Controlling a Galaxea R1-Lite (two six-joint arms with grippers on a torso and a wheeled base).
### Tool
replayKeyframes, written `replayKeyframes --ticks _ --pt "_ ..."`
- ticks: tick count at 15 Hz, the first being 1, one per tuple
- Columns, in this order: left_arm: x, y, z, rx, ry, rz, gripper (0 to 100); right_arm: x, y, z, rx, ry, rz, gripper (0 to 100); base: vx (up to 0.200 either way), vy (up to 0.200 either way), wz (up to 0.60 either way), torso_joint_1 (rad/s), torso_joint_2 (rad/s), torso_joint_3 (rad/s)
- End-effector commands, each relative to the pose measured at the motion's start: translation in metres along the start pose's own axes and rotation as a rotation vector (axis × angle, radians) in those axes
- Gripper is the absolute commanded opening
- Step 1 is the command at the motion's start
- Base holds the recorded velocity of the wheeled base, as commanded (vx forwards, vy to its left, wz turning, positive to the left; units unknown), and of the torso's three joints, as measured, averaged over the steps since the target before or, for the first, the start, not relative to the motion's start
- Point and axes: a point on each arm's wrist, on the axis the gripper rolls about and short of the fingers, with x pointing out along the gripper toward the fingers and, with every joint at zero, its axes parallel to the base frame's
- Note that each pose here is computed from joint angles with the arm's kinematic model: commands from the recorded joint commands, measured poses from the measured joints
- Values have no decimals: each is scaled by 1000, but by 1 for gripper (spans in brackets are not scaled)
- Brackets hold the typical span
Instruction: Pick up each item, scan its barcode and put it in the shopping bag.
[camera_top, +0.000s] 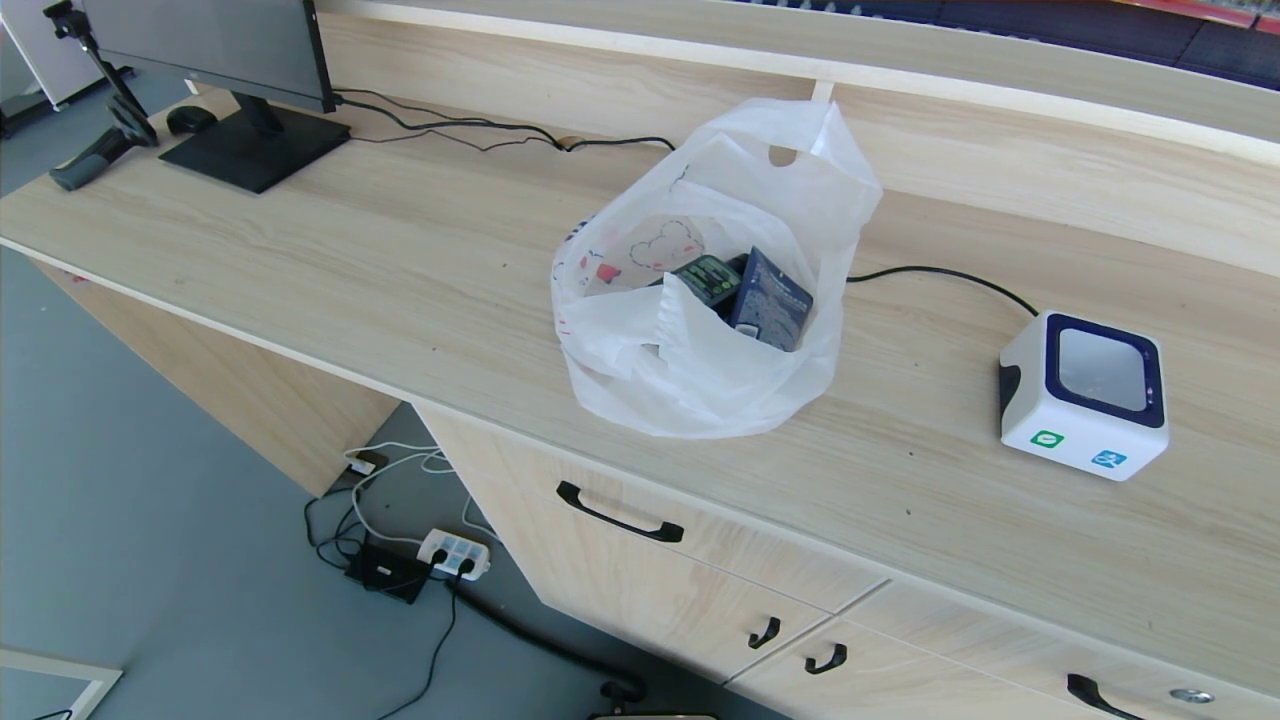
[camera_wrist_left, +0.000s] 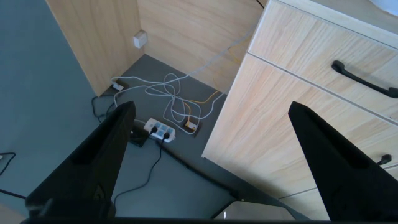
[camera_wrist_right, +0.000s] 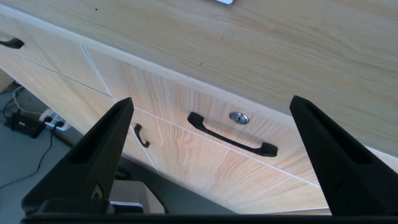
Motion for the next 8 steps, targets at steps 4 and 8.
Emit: replayKeyframes --ticks 4,8 --pt "0 0 0 0 1 0 100 0 0 0 -2 1 0 100 0 0 0 0 0 0" --pt "0 0 0 0 1 0 100 0 0 0 -1 0 0 100 0 0 0 0 0 0"
